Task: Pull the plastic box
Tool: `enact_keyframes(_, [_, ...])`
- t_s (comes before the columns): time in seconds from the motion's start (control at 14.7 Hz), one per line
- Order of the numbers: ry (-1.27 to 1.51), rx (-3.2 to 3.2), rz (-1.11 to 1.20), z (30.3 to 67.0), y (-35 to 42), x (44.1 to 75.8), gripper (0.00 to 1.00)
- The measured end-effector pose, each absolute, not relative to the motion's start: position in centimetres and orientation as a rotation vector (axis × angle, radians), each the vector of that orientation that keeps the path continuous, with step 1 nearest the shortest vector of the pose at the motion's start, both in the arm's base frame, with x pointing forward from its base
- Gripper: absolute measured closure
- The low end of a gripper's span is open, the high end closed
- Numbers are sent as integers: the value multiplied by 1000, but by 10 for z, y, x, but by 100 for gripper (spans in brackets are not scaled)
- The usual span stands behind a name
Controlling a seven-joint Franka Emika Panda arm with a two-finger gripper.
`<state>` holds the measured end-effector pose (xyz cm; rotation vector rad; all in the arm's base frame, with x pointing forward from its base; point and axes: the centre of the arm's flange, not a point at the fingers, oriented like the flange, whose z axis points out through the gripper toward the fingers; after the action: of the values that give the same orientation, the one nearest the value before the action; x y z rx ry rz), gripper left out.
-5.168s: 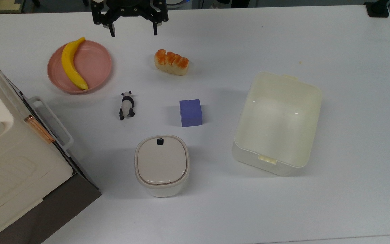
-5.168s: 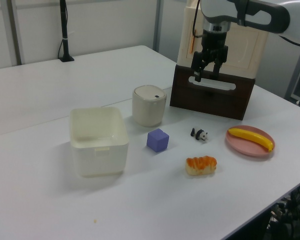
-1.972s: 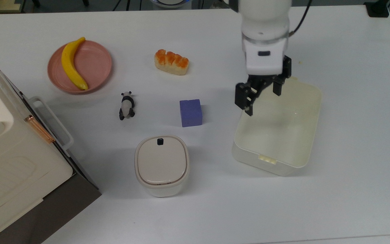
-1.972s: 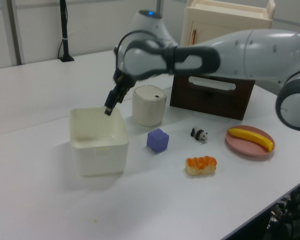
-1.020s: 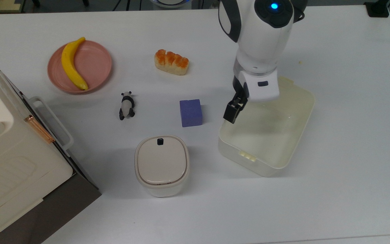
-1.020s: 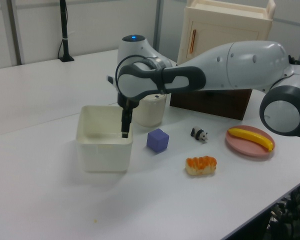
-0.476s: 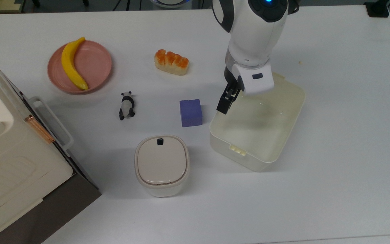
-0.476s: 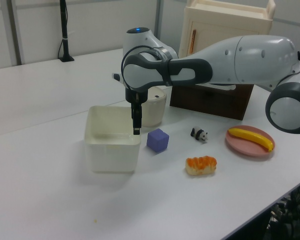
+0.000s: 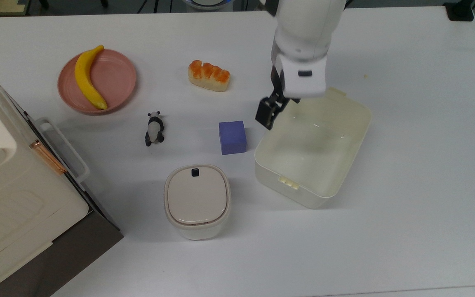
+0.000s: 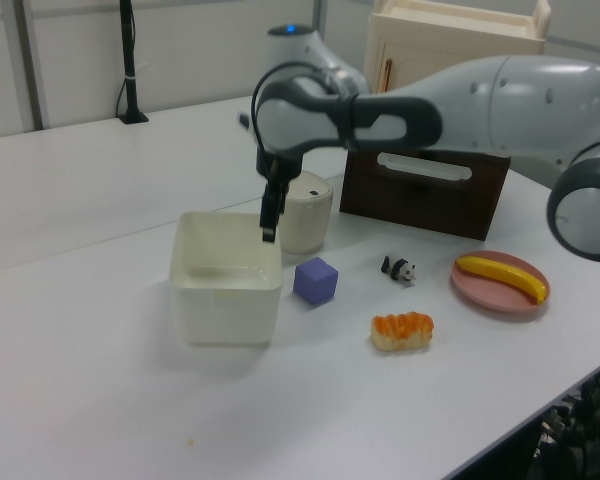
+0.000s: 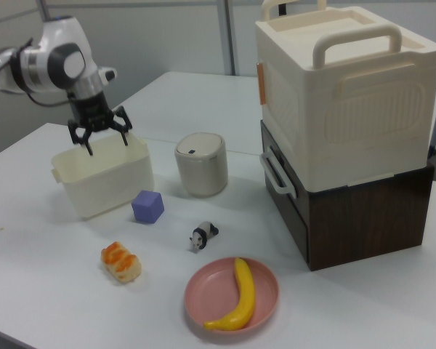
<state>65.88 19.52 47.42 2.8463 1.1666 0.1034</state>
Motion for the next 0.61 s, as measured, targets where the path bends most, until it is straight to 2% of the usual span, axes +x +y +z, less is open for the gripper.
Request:
enact_keyframes(0.14, [889,2954,154,506,178,653,0])
enact_keyframes(0.34, [513,3078,53,541,113,640,0])
enact_keyframes(0.61, [190,3126,-68,585,41,608,0])
